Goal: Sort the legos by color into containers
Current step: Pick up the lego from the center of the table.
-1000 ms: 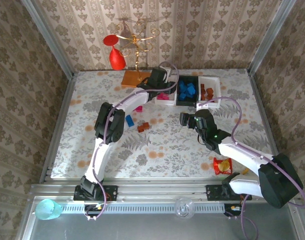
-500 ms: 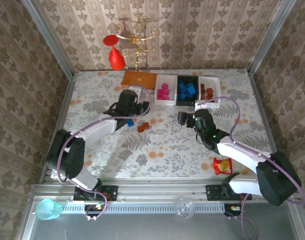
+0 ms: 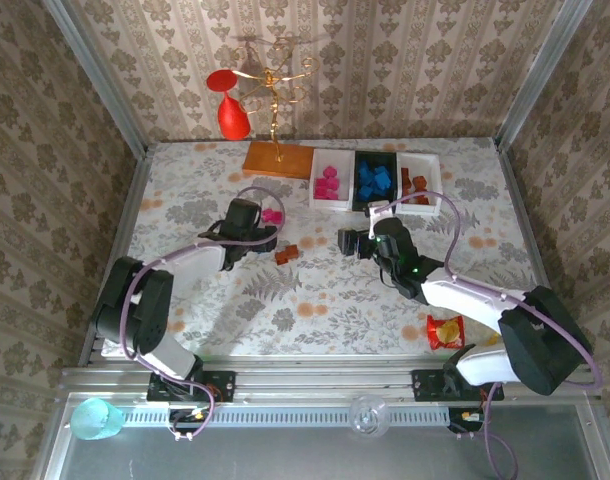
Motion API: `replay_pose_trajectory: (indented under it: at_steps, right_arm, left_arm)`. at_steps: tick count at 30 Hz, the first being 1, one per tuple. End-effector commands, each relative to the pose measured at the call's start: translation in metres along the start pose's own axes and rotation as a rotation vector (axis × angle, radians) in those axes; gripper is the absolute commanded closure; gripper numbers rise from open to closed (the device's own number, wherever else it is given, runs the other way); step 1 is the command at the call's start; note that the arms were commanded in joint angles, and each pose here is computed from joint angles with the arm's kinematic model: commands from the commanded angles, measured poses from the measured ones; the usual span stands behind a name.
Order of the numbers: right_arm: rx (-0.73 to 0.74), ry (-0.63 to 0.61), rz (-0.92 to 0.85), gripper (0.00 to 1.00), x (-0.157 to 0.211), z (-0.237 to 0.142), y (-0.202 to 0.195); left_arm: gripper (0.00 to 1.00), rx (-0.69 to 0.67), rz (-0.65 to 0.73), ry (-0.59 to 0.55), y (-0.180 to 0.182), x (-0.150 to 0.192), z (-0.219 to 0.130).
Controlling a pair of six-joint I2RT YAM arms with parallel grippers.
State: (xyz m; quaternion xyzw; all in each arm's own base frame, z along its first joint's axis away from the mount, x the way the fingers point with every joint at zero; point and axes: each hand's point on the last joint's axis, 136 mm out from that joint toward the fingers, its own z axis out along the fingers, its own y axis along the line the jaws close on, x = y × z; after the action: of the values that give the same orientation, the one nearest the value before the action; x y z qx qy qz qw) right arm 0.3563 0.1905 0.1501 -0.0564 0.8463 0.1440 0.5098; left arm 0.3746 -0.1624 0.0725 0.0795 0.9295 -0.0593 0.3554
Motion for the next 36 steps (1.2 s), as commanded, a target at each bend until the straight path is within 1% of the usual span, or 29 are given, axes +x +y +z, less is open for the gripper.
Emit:
replay_pose_trajectory:
  at_steps: [1, 7, 9, 11, 15, 21, 25, 30, 35, 36]
  right_arm:
    - [-0.049, -0.034, -0.035, 0.1, -0.014, 0.001, 0.017]
    - [-0.042, -0.023, -0.035, 0.1, -0.009, 0.002, 0.016]
    - [-0.038, -0.02, -0.034, 0.1, -0.008, 0.003, 0.015]
    - [-0.032, -0.013, -0.029, 0.1, -0.006, 0.004, 0.014]
    - [-0.023, -0.005, -0.024, 0.1, -0.003, 0.004, 0.012]
    - [-0.003, 0.004, -0.024, 0.1, 0.0, 0.006, 0.009]
    - [-0.002, 0.002, -0.019, 0.1, -0.001, 0.006, 0.008]
    - [0.005, 0.006, -0.014, 0.1, 0.001, 0.006, 0.007]
    - [0.05, -0.004, -0.001, 0.1, 0.001, 0.004, -0.002]
    - [0.06, -0.007, 0.002, 0.1, 0.0, 0.003, -0.004]
  left_arm:
    - [0.2, -0.026, -0.044, 0.023, 0.004, 0.0, 0.01]
    - [0.24, -0.024, -0.055, 0.051, 0.002, 0.009, 0.026]
    - [0.26, -0.034, -0.077, 0.062, 0.012, 0.011, 0.032]
    - [0.29, -0.032, -0.078, 0.078, 0.012, 0.015, 0.038]
    - [0.36, -0.043, -0.078, 0.085, 0.015, 0.021, 0.043]
    - [0.5, -0.047, -0.09, 0.072, 0.023, 0.025, 0.042]
    - [0.59, -0.045, -0.096, 0.041, 0.024, 0.02, 0.035]
    - [0.65, 0.004, -0.112, -0.047, 0.015, 0.002, 0.018]
    - [0.67, 0.106, -0.1, -0.159, -0.015, -0.033, -0.006]
    - [0.67, 0.135, -0.082, -0.176, -0.028, -0.039, -0.011]
